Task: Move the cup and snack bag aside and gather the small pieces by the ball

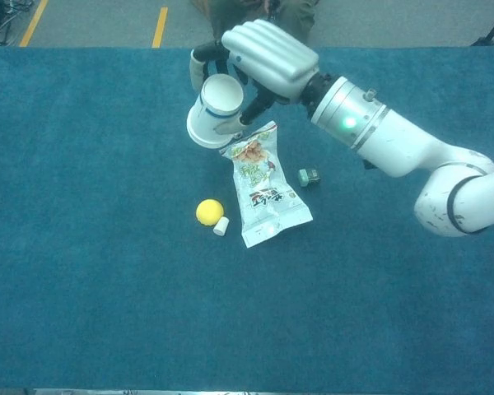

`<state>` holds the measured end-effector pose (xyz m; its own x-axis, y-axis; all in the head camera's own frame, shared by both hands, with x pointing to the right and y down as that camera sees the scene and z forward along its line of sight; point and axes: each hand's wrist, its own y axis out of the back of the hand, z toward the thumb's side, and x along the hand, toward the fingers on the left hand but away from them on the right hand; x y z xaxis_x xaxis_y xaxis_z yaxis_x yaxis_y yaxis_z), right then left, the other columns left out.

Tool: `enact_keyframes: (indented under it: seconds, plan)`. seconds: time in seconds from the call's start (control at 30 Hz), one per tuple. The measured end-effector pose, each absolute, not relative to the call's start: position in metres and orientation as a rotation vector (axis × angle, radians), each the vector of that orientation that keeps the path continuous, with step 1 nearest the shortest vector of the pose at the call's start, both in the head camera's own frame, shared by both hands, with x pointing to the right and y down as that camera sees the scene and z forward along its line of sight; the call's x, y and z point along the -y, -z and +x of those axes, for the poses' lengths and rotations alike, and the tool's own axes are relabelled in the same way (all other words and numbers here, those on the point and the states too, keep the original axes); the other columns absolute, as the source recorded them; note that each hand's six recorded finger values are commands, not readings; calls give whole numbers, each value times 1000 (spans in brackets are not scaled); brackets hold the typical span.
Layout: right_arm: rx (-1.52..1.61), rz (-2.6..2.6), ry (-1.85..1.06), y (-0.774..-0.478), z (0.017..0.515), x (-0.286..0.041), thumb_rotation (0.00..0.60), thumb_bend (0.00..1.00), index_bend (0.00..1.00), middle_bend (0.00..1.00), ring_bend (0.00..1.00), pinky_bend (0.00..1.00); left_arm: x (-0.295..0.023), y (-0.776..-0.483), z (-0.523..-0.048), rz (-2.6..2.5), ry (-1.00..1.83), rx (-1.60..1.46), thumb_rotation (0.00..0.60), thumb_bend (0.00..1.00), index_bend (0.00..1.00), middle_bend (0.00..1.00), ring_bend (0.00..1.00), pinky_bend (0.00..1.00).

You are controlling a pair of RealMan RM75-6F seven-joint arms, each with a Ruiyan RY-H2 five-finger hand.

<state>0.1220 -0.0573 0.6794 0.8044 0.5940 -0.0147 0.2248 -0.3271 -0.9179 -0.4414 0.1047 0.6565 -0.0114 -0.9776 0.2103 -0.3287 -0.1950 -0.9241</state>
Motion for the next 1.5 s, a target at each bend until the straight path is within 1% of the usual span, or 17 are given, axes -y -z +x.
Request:
enact_keyframes:
  seconds: [0.23, 0.47, 0.63, 0.83, 1.1, 1.5]
  plan:
    - [587, -1743, -520, -663, 158, 62, 600, 0, 703, 634, 541, 614, -103, -656, -438, -1590, 1229, -1376, 600, 309, 551, 497, 334, 495]
    - [580, -1631, -695, -661, 209, 72, 600, 0, 703, 634, 541, 614, -99, -656, -433, -1593, 1227, -1362, 600, 309, 551, 497, 334, 495]
    - [579, -1575, -794, -659, 241, 72, 600, 0, 703, 634, 542, 614, -94, -655, -431, -1596, 1218, -1358, 600, 309, 551, 497, 334, 495]
    - [597, -1530, -890, -651, 275, 64, 600, 0, 703, 634, 541, 614, -92, -656, -429, -1603, 1209, -1350, 600, 309, 551, 497, 334, 495]
    - [591, -1457, -1034, -645, 323, 46, 600, 0, 703, 634, 541, 614, -92, -657, -428, -1607, 1210, -1346, 600, 309, 551, 497, 334, 495]
    - [621, -1379, -1152, -643, 359, 40, 600, 0, 703, 614, 524, 614, -92, -659, -427, -1608, 1221, -1349, 600, 309, 552, 497, 334, 495]
